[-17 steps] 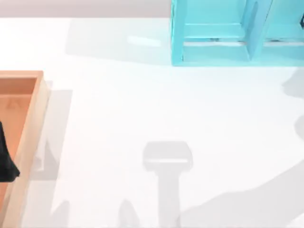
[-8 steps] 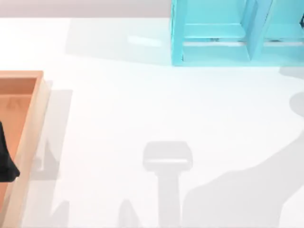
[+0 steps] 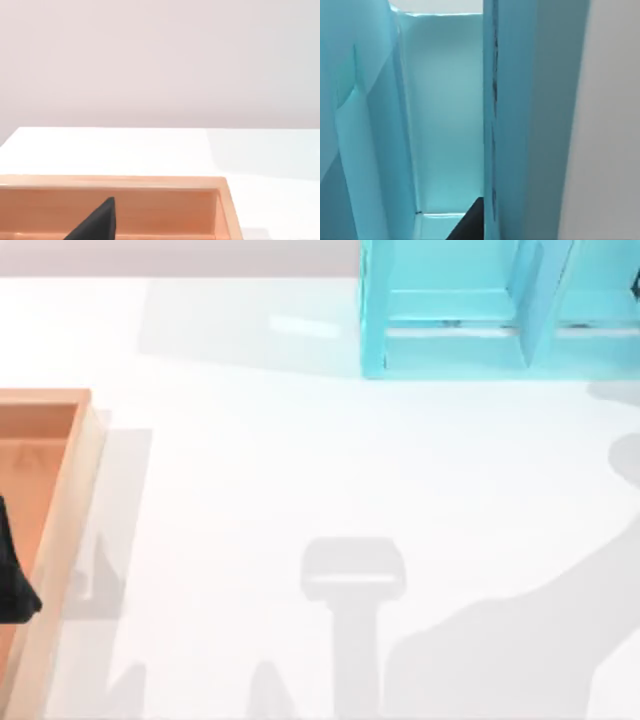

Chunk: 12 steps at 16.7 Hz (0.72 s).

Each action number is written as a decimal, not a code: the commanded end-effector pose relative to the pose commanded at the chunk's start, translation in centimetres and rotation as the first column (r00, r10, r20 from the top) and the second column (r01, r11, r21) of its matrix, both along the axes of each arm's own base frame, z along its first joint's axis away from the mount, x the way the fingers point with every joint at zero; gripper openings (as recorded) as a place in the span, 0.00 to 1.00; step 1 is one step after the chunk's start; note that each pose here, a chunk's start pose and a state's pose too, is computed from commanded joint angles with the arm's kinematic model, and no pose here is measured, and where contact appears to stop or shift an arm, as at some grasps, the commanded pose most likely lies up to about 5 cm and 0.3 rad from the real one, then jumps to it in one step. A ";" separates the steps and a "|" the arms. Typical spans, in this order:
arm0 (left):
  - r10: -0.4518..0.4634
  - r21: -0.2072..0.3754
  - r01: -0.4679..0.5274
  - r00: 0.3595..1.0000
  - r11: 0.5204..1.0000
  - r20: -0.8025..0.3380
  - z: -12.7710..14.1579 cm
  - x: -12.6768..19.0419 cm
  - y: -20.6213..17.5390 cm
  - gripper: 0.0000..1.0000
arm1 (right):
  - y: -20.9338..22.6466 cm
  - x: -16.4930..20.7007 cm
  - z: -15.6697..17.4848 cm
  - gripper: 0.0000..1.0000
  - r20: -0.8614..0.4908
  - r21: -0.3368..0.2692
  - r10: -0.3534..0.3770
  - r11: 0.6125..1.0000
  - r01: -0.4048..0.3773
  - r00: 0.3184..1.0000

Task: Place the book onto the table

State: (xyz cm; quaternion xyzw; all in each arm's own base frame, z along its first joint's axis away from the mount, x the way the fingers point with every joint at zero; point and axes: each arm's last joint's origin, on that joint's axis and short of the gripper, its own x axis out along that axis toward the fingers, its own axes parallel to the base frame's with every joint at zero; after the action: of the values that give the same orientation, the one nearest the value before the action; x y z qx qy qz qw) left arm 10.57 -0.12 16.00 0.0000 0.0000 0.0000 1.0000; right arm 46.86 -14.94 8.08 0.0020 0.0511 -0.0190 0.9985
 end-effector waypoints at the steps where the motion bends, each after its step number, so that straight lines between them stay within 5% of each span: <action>1: 0.000 0.000 0.000 1.000 1.000 0.000 0.0 0.0 0.0 1.00 | 0.0 0.0 0.0 0.47 0.000 0.000 0.000 1.000 0.000 1.000; 7: 0.000 0.000 0.000 1.000 1.000 0.000 0.0 0.0 0.0 1.00 | 0.0 0.0 0.0 0.02 0.000 0.000 0.000 1.000 0.000 1.000; 12: 0.000 0.000 0.000 1.000 1.000 0.000 0.0 0.0 0.0 1.00 | 0.0 0.0 0.0 0.00 0.000 0.000 0.000 1.000 0.000 1.000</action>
State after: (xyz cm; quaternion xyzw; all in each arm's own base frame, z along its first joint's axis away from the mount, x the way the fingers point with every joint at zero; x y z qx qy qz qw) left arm 10.57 -0.12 16.00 0.0000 0.0000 0.0000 1.0000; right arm 46.86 -14.94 8.08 0.0020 0.0511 -0.0190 0.9985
